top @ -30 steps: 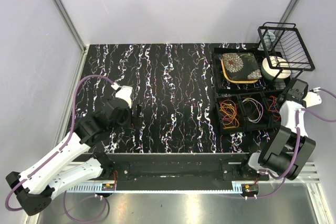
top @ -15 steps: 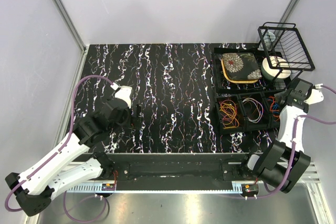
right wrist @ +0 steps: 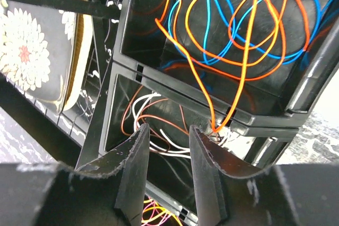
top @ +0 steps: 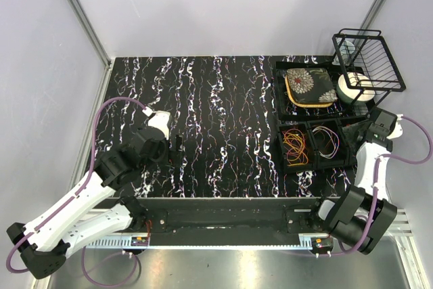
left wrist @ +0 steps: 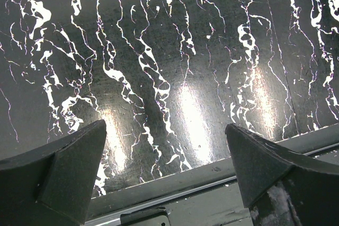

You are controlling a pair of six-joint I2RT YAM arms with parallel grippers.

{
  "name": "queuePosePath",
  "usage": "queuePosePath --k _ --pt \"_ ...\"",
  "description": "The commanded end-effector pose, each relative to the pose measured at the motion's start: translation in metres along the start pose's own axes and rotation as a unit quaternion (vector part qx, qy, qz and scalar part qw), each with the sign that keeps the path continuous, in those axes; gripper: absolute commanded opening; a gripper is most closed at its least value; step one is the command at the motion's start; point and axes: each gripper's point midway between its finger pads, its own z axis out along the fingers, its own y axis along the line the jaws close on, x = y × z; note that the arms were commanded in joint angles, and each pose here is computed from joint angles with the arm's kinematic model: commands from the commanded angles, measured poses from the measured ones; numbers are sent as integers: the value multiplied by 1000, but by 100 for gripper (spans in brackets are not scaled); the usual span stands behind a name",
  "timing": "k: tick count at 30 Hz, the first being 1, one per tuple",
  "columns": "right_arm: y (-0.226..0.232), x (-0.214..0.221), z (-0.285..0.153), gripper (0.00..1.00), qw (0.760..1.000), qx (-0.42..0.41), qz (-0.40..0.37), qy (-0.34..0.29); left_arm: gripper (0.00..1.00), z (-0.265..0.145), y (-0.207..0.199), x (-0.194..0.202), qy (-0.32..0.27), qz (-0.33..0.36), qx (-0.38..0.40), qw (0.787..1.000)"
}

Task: Untangle the cables

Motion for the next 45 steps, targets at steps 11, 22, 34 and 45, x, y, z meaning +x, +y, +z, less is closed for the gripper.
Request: queuePosePath --k 11,22,34,45 --pt "-26 -14 4 40 997 64 -19 -43 99 3 -4 -8 -17 -6 8 1000" --pt "-53 -30 12 43 986 149 -13 -77 99 3 -5 -7 -15 -4 9 1000" --pt "-20 -39 -5 43 994 69 -16 -89 99 3 -5 -7 -15 -4 10 1000" --pt "66 -22 -54 57 988 -146 -40 -22 99 -1 -5 -10 -24 -8 13 1000"
